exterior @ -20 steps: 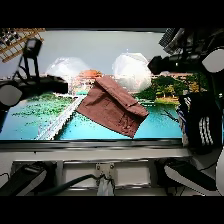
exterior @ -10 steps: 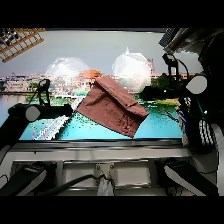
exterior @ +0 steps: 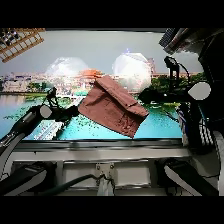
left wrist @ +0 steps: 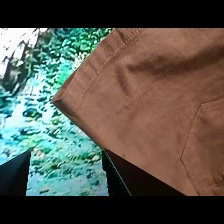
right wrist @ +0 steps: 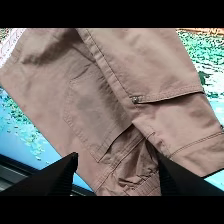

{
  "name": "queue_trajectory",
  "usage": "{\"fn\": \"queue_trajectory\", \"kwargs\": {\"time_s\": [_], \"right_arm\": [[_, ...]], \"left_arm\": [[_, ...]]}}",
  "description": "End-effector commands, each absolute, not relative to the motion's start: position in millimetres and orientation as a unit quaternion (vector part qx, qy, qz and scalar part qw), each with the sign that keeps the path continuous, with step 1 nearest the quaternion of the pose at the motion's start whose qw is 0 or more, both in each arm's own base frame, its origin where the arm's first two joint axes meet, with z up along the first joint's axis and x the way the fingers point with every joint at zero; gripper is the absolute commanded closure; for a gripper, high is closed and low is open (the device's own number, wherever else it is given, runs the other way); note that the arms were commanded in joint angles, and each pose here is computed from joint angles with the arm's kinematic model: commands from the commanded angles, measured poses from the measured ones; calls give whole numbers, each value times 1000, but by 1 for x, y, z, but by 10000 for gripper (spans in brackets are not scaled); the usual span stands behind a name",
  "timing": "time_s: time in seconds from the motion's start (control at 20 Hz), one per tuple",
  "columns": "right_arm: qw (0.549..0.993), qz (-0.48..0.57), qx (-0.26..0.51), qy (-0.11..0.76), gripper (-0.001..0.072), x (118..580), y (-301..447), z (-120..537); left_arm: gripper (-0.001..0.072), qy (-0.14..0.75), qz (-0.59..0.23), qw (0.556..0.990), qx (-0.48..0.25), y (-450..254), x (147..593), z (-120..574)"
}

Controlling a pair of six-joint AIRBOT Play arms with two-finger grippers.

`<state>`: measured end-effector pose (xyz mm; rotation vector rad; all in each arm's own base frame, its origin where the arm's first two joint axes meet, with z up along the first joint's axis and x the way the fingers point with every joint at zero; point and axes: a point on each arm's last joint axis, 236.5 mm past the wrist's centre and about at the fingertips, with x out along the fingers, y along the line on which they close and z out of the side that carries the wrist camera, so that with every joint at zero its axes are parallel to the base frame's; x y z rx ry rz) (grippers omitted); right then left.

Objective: Fold the clothes and pants, and hang the long-sleeved shirts on hangers.

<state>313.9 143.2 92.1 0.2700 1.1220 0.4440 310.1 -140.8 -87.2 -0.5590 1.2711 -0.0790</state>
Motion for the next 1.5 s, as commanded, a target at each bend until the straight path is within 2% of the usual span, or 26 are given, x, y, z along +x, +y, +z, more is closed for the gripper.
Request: {"fn": "queue_trajectory", "kwargs": {"time_s": [0.0, 0.15, 0.25, 0.3, 0.35, 0.4, 0.5, 0.6, 0.7, 0.75, 0.9, 0.95, 1.0, 1.1, 1.2, 1.35, 1.45], "right_arm": [[815, 208, 131, 525, 146, 313, 144, 94], [814, 209, 133, 525, 146, 313, 145, 94], [814, 209, 133, 525, 146, 313, 145, 94], [814, 209, 133, 525, 146, 313, 145, 94], [814, 209, 133, 525, 146, 313, 145, 94], [815, 209, 133, 525, 146, 313, 145, 94], [816, 208, 133, 523, 146, 314, 145, 94], [817, 208, 133, 521, 146, 315, 145, 95], [813, 207, 136, 527, 146, 312, 145, 94], [807, 206, 138, 537, 146, 307, 145, 92], [774, 197, 150, 583, 152, 274, 144, 83], [768, 184, 169, 590, 205, 258, 142, 79], [763, 167, 190, 595, 230, 240, 142, 73], [743, 121, 259, 605, 228, 199, 147, 51], [699, 62, 355, 618, 181, 160, 154, 18], [625, 60, 494, 602, 183, 135, 188, -7], [598, 54, 520, 608, 183, 123, 198, -23]], "left_arm": [[267, 581, -38, 759, -291, -152, 319, -97], [283, 577, -30, 762, -294, -149, 324, -104], [318, 571, -24, 763, -301, -149, 329, -108], [380, 570, -20, 761, -309, -150, 331, -110], [388, 568, -24, 759, -317, -153, 333, -112], [440, 566, -33, 758, -322, -159, 335, -112], [452, 558, -55, 757, -336, -172, 339, -110], [531, 546, -65, 759, -349, -179, 345, -106], [671, 540, -88, 768, -332, -183, 348, -101], [694, 537, -103, 775, -318, -184, 350, -96], [695, 511, -132, 796, -297, -185, 355, -73], [696, 502, -137, 801, -297, -185, 357, -64], [696, 494, -142, 805, -297, -186, 357, -55], [696, 486, -156, 807, -298, -189, 355, -41], [697, 492, -172, 799, -298, -195, 346, -33], [698, 512, -205, 780, -297, -206, 325, -21], [699, 523, -231, 766, -292, -214, 307, -12]]}}
